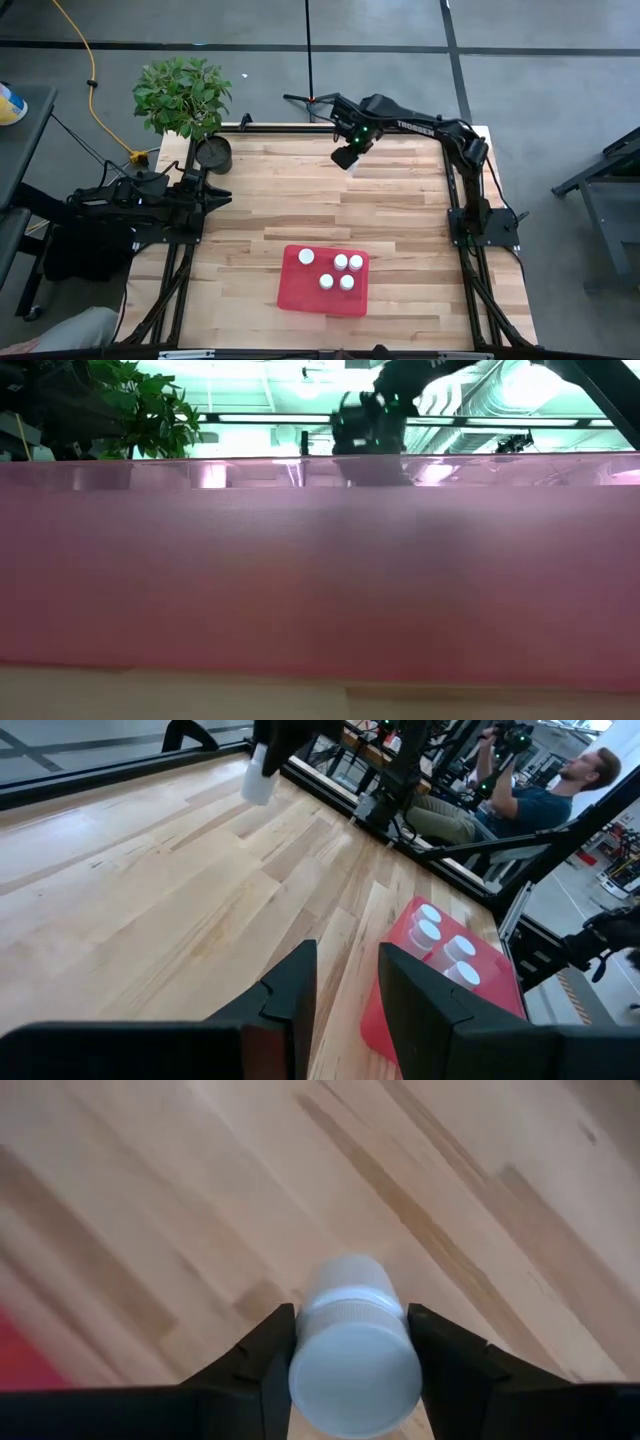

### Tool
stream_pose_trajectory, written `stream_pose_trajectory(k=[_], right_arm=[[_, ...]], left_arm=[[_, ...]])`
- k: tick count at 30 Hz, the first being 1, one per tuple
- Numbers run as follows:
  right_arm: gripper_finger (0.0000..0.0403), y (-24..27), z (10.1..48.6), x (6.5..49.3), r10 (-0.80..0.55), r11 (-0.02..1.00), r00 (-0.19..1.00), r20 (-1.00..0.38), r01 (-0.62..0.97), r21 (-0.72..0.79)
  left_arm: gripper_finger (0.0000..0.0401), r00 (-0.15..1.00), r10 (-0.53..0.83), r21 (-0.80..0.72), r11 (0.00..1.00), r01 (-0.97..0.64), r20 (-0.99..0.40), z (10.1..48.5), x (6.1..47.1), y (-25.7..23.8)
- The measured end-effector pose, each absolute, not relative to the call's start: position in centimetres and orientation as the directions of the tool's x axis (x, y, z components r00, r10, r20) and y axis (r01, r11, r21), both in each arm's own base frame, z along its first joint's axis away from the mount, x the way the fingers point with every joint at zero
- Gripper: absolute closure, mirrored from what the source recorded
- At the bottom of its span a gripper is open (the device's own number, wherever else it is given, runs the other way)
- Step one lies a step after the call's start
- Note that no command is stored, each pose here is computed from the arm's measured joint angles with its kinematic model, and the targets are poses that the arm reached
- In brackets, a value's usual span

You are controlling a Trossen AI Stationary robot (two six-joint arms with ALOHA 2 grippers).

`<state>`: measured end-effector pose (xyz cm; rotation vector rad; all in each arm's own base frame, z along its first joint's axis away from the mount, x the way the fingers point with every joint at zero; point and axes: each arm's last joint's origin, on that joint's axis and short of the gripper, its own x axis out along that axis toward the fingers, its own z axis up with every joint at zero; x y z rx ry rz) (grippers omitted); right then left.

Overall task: Pick and place pill bottles into a basket
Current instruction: Put the white pill bottle into the red bin

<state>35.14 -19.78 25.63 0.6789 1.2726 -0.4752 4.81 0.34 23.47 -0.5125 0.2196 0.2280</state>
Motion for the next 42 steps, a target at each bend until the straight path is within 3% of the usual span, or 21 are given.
stream_pose_trajectory(k=[11,20,29,42], right_arm=[[0.0255,-14.4,34.6,38.1,-0.037,0.836,0.427,-0.903,0.509,0.207],[0.0255,-8.3,39.7,39.2,-0.003,0.886,0.574,-0.819,0.382,0.264],[0.0255,-0.3,40.4,40.1,0.098,0.911,0.600,-0.794,0.266,0.314],[0.0255,8.1,38.9,39.7,0.039,0.899,0.561,-0.827,0.342,0.274]], left_arm=[[0.0256,0.951,0.160,-0.458,0.847,-0.269,-0.263,23.5,4.8,0.3],[0.0256,0.951,0.160,-0.458,0.847,-0.269,-0.264,23.5,4.8,0.3],[0.0256,0.951,0.160,-0.458,0.847,-0.269,-0.264,23.5,4.8,0.3],[0.0256,0.951,0.160,-0.458,0.847,-0.269,-0.263,23.5,4.8,0.3]])
